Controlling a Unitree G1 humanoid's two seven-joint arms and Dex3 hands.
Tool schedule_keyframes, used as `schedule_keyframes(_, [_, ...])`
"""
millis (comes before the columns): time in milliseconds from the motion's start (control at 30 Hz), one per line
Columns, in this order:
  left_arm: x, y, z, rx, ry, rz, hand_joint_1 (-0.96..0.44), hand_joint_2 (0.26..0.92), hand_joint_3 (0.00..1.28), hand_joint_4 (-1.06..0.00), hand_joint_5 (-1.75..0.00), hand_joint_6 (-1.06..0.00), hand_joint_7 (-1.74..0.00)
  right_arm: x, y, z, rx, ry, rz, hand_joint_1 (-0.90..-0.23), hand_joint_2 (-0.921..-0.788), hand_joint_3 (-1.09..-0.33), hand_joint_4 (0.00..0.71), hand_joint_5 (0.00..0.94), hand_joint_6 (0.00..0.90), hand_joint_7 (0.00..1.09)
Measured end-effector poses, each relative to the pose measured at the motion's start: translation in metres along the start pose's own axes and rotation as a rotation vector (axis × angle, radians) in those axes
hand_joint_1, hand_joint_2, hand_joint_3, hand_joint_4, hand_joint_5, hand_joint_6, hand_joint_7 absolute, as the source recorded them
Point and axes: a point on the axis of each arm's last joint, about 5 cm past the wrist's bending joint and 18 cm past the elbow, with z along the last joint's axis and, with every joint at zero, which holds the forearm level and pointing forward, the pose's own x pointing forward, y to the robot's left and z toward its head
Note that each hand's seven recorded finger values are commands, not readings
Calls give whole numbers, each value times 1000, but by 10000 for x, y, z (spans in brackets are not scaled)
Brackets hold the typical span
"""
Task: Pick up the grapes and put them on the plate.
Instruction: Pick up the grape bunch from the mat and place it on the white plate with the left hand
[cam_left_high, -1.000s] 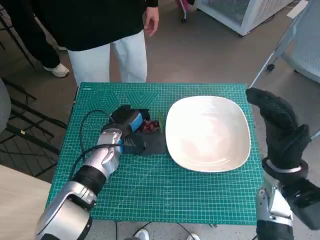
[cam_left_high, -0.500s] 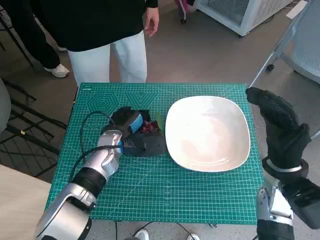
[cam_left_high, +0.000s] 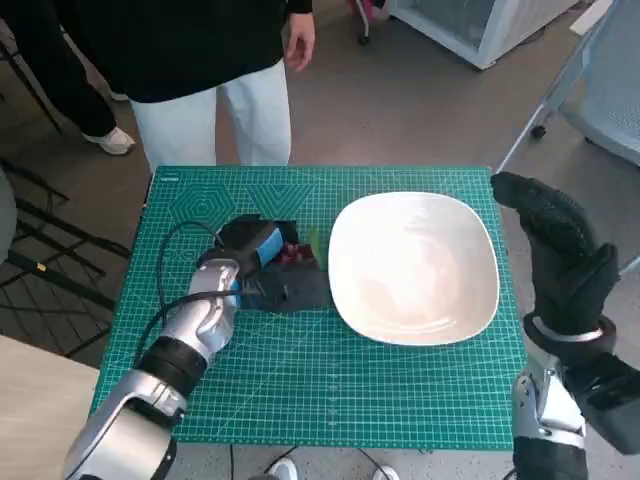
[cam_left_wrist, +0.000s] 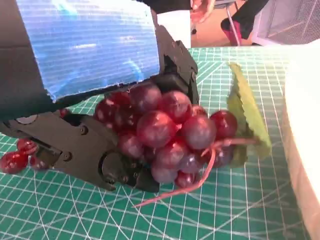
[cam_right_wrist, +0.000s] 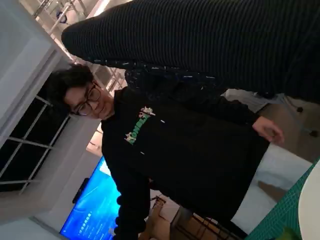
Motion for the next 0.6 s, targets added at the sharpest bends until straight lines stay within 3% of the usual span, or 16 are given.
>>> schedule_keyframes(267, [-90,90,-21,-25,-18,26,1,920,108,-650,-1264,-576,-1163,1,6,-7,3,1,-1,-578,-921,-721,194,1,-1,399])
schedule_keyframes(600, [-302,385,15,-58,-84,167,1,920,100,-656,-1284,-598,-1109,4,16,-18,9,2,-4,-577,-921,-723,192,0,-1,396])
